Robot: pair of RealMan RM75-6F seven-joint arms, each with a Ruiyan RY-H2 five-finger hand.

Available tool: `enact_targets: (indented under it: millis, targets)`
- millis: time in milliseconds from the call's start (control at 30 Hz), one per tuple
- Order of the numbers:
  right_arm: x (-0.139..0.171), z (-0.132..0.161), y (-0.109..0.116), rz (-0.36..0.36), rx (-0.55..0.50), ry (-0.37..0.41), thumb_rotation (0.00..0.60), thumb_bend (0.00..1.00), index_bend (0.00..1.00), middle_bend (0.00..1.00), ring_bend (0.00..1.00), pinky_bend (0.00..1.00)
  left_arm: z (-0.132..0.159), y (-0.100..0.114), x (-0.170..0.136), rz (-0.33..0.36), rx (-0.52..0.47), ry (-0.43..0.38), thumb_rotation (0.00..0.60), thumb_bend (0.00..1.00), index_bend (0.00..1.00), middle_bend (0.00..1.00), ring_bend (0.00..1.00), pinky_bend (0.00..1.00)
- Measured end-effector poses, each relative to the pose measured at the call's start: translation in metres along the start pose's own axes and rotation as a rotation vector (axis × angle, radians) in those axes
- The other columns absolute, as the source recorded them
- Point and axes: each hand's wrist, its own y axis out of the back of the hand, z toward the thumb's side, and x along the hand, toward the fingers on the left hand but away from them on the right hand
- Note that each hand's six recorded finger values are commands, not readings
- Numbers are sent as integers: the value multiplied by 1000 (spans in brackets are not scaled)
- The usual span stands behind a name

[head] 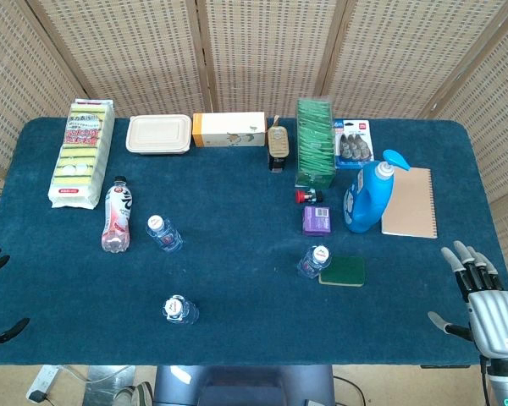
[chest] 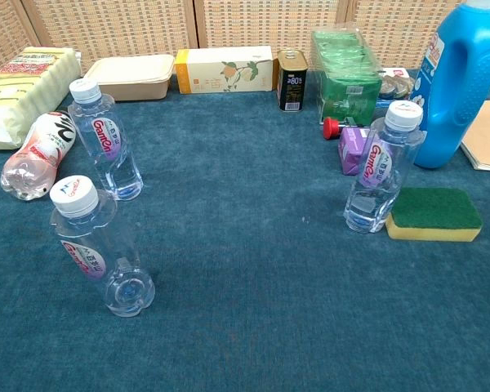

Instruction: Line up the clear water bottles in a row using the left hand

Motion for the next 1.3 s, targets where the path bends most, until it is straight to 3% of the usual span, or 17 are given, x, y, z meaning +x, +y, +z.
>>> enact_targets:
  millis: [500,800,1000,1300]
  targets:
    - [0,1,1,5,-16,6,600,25,0,0,0,0,8,-8,3,-33,2,-46,600,167,0,0,0,50]
    - [1,1,1,15,-35,14,600,26,0,0,0,0,29,-39,18,-188,-70,-208,600,158,0,0,0,50]
    - [1,0,2,17,-53,12,600,26,0,0,0,0,39,-67,34,-300,-171,-292,600,144,0,0,0,50]
    - [0,-2,2,28,-69,12,600,25,0,0,0,0,76,-121,63,-460,-454,-419,600,142,0,0,0,50]
